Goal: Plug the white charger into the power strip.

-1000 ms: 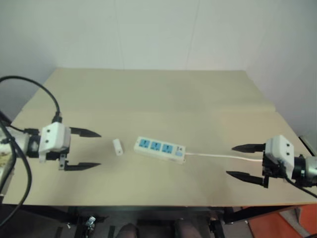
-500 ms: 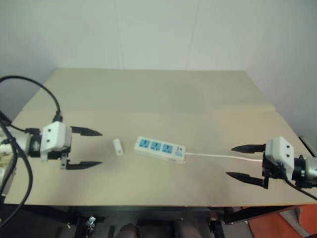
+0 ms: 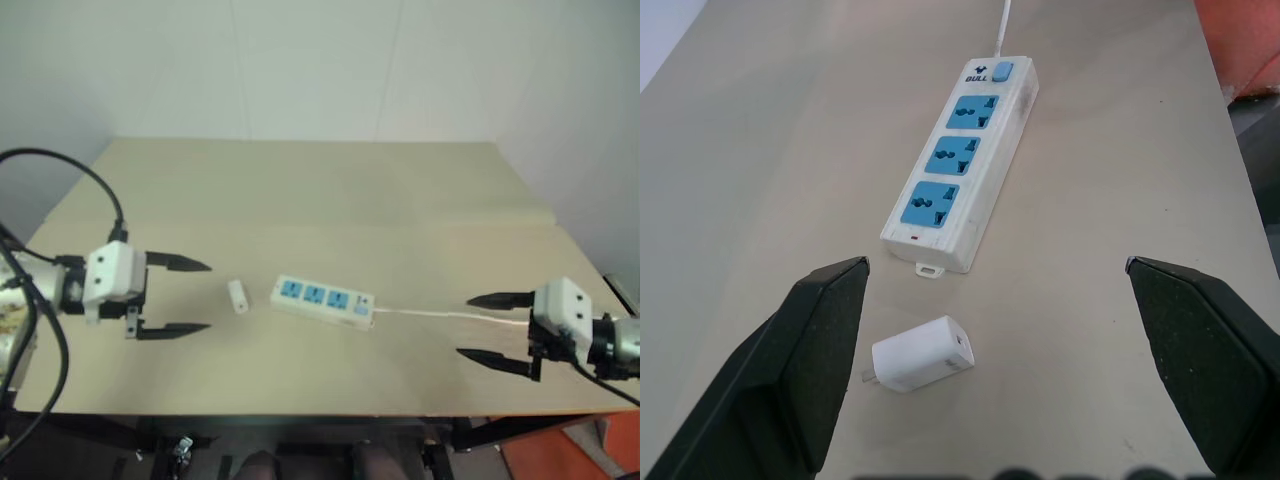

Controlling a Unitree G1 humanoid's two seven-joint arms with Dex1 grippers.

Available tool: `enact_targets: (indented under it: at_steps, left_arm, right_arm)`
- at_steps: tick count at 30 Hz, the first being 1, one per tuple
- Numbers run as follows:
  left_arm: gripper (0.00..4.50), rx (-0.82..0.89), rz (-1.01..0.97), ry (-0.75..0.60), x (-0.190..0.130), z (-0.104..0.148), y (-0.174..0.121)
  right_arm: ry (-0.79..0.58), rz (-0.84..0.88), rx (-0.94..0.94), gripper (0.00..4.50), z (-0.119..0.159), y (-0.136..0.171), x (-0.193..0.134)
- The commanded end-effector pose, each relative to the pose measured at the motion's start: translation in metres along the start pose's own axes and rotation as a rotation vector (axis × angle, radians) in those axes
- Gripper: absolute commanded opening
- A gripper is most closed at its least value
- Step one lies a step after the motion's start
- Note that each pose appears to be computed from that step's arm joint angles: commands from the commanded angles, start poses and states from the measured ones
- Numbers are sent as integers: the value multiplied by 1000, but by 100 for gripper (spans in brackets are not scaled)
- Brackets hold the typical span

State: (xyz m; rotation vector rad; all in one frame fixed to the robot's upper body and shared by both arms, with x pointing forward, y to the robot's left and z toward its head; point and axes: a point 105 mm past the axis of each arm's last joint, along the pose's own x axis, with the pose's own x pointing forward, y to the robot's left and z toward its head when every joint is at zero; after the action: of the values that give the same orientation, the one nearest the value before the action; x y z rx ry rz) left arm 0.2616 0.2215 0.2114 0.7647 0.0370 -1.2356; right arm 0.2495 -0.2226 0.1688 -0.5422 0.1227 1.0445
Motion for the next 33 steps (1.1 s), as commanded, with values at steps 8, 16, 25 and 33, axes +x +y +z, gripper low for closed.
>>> enact_targets:
  at_steps: [8, 16, 25, 33]
  left_arm:
    - [450, 71, -28, -27, 6, 13, 9]
    - [450, 116, -85, -101, 28, 26, 10]
    - [450, 110, -102, -102, 32, 27, 8]
    - [450, 114, -103, -95, 33, 26, 9]
  right_arm:
    - [-202, 29, 82, 448, 7, -22, 70]
    - [-296, 108, 150, 448, 11, -17, 127]
    - [-275, 143, 142, 448, -3, -12, 151]
    - [-266, 142, 166, 448, -15, -10, 157]
